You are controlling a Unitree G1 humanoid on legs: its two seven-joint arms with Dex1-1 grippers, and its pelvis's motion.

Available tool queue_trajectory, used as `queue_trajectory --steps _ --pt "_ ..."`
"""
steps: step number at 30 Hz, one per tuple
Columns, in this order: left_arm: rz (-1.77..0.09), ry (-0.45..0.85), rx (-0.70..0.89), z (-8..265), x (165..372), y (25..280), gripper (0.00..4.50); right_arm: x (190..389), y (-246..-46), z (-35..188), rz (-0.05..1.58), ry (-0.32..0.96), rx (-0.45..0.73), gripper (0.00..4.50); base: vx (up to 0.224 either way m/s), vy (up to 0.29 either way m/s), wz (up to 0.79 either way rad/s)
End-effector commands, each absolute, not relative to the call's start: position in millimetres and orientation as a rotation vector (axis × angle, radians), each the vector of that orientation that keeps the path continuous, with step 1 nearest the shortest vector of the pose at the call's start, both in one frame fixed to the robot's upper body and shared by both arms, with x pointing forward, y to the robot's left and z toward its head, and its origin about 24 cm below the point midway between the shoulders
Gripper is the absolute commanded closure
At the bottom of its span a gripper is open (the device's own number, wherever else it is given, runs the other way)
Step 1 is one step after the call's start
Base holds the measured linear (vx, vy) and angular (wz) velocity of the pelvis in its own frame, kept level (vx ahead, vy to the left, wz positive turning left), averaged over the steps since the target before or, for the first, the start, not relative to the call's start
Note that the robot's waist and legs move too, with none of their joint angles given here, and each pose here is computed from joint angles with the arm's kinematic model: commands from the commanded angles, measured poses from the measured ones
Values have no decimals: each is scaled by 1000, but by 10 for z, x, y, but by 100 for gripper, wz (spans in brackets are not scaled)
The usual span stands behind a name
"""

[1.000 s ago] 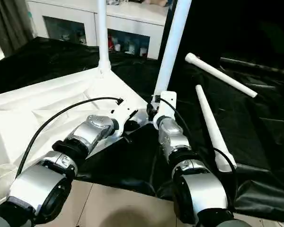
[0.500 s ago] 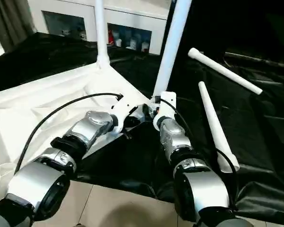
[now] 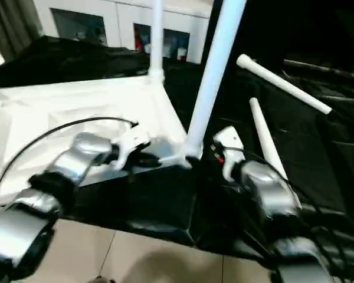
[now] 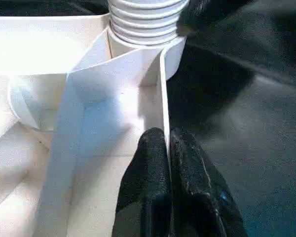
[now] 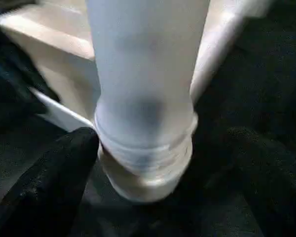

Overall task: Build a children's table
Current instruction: Rotate leg to tighten

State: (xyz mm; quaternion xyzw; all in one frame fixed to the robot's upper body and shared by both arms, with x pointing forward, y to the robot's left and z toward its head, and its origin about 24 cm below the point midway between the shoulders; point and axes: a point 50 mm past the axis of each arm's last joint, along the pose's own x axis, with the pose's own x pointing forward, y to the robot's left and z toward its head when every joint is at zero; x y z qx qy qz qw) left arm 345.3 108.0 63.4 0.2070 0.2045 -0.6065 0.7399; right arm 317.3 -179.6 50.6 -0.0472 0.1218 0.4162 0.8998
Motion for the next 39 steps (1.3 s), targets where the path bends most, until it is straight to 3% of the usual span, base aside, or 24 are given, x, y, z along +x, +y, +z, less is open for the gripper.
queue_trajectory --steps 1,11,18,27,30,31,32,35,37,39 --pt "-1438 462 429 552 3346 1037 450 3141 -1763 591 931 231 -102 6 0 0 0" --pt "-1471 463 439 582 3302 1113 450 3075 -1692 569 1018 269 -160 6 0 0 0" --pt "-1457 461 445 603 3323 1115 450 3123 -1639 538 1002 270 -198 61 0 0 0" --pt "-1450 470 445 599 3318 1136 450 3140 -1621 484 984 278 -159 134 0 0 0" --pt "-1411 482 427 575 3328 1153 450 3147 -1628 399 911 295 -102 157 0 0 0" --pt "-1361 488 406 560 3352 1148 450 3169 -1628 355 845 302 -75 164 0 0 0" --pt "-1240 485 386 526 3416 1105 450 3218 -1608 243 673 323 -24 167 0 0 0" --pt "-1132 501 364 491 3465 1061 450 3246 -1581 158 546 344 12 172 0 0 0" --pt "-959 501 314 440 3533 894 450 3312 -1442 57 353 373 69 173 0 0 0" --pt "-937 497 310 433 3538 852 450 3325 -1408 42 318 381 84 173 0 0 0"
